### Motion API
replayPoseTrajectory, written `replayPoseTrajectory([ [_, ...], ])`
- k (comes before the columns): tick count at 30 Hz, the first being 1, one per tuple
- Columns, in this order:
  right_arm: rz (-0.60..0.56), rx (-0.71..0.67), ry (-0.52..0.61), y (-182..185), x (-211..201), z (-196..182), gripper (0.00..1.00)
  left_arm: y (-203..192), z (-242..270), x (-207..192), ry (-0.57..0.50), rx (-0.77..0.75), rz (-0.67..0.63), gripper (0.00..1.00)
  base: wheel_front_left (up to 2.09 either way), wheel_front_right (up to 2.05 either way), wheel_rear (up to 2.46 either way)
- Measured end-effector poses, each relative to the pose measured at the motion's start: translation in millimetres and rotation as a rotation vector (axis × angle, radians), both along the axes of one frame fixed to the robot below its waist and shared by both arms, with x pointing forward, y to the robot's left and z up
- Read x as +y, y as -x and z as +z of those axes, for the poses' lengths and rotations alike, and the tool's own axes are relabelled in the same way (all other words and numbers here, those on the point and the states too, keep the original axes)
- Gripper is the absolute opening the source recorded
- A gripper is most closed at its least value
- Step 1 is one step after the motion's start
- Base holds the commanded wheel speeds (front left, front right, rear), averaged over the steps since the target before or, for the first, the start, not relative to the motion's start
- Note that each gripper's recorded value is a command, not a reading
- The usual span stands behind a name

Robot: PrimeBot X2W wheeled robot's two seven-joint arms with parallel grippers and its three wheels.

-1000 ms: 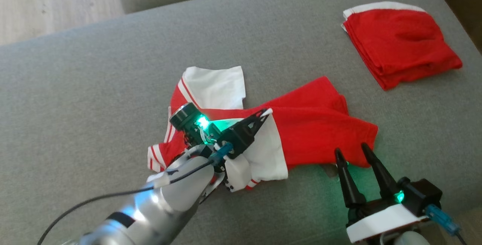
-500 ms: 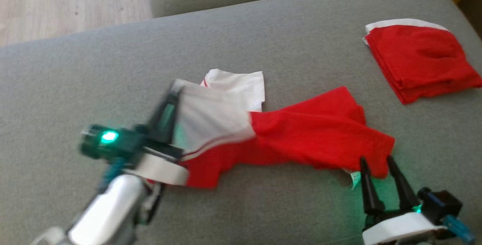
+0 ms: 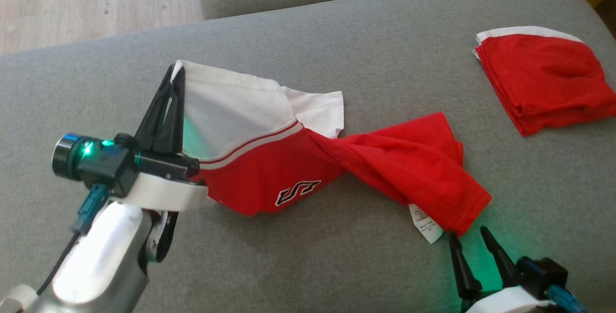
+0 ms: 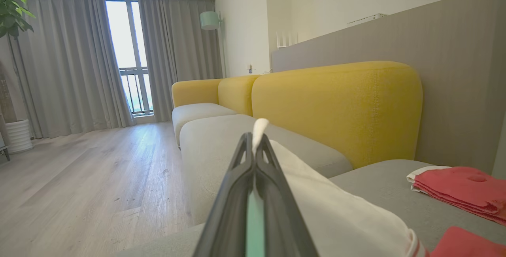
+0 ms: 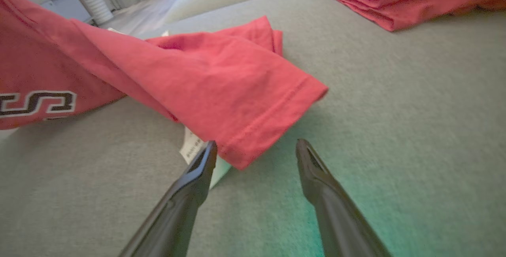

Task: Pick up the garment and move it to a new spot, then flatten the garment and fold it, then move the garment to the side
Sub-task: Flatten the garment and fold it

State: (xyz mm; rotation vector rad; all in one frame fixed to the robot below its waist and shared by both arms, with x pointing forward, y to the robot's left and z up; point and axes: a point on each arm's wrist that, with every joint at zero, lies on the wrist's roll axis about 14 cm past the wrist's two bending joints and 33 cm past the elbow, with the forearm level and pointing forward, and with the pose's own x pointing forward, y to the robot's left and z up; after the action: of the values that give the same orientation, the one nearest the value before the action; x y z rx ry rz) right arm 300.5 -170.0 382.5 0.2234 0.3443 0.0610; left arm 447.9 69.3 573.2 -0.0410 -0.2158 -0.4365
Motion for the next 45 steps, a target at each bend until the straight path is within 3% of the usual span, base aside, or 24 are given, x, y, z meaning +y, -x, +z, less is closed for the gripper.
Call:
replayPoseTrajectory([
  [3,-0.021,0.029,0.005,5,-6,-8,1.0,-2,2,-2,-0.009,-0.009,-0.006,0.0,0.0,0.0,0.0],
  [7,-0.088,0.035,-0.121,-2,-1,-9,1.0,-3,-4,-2,-0.025,0.0,-0.015,0.0,0.0,0.0,0.0],
  [11,-0.078,0.023,-0.189,-14,11,-5,1.0,-3,-6,-1,-0.032,0.003,-0.016,0.0,0.0,0.0,0.0],
  [12,-0.07,0.02,-0.196,-16,13,-3,0.85,-2,-6,0,-0.033,0.003,-0.017,0.0,0.0,0.0,0.0],
  [13,-0.066,0.016,-0.2,-19,14,-2,0.49,-2,-6,0,-0.035,0.004,-0.019,0.0,0.0,0.0,0.0],
  [15,-0.061,0.009,-0.203,-21,14,0,0.0,-2,-5,2,-0.038,0.002,-0.015,0.0,0.0,0.0,0.0],
  [19,-0.052,-0.037,-0.185,-27,7,13,0.0,-1,5,2,-0.035,-0.023,-0.012,0.0,0.0,0.0,0.0],
  [24,-0.075,-0.191,-0.143,-37,-16,57,0.0,8,28,-2,-0.014,-0.088,-0.027,0.0,0.0,0.0,0.0],
  [31,-0.105,-0.353,-0.037,-17,-55,113,0.0,36,73,-4,0.074,-0.196,-0.053,0.0,0.0,0.0,0.0],
  [37,-0.059,-0.311,-0.018,-36,-54,125,0.0,47,83,-4,0.093,-0.183,-0.066,0.0,0.0,0.0,0.0],
  [43,0.004,-0.236,-0.055,-96,-31,103,0.0,42,54,-7,0.069,-0.095,-0.072,0.0,0.0,0.0,0.0],
  [45,-0.007,-0.262,-0.051,-116,-32,104,0.8,36,49,-8,0.067,-0.081,-0.074,0.0,0.0,0.0,0.0],
])
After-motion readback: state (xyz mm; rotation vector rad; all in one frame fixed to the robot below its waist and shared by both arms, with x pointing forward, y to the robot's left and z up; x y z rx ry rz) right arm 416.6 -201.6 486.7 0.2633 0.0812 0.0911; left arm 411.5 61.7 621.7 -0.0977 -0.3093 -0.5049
